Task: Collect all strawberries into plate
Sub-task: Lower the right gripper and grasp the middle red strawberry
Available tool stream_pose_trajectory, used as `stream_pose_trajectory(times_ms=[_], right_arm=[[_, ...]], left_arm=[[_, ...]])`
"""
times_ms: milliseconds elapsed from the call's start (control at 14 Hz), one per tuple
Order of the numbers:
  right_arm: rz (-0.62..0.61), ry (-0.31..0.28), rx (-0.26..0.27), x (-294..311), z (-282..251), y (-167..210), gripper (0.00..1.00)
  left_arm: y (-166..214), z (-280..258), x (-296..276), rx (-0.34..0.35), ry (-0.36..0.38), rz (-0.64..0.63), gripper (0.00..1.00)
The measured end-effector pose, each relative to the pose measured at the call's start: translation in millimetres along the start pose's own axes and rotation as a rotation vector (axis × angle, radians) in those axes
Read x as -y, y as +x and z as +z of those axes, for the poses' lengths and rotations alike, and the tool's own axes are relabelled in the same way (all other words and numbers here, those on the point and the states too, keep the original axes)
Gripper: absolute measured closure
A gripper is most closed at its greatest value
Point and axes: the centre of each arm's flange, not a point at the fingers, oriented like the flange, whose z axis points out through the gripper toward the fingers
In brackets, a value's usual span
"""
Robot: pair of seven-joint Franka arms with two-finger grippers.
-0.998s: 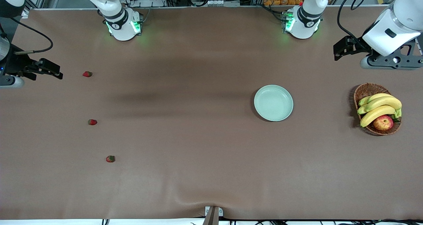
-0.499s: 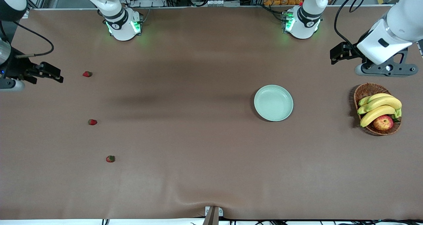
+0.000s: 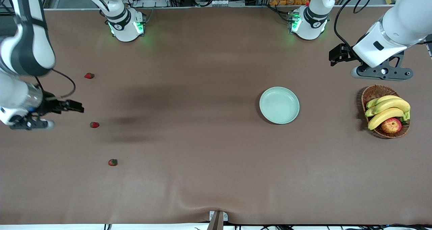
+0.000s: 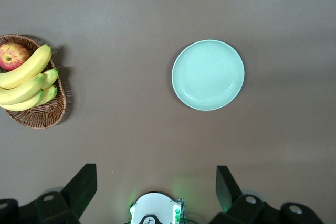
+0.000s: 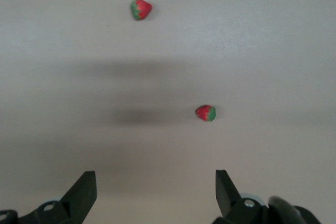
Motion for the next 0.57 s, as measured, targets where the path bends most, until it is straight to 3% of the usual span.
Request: stream_pose_trajectory(times_ms=[143,570], right_arm=[[0.007,-0.004,0.02,-12,35,9,0.0],[-0.01,0.0,-0.006,-48,122,-11,0.0]], left_arm=[[0,1,-5,0.001,0.001,0.01,0.0],[12,18,-12,0.037,0.003,0.022,0.0]])
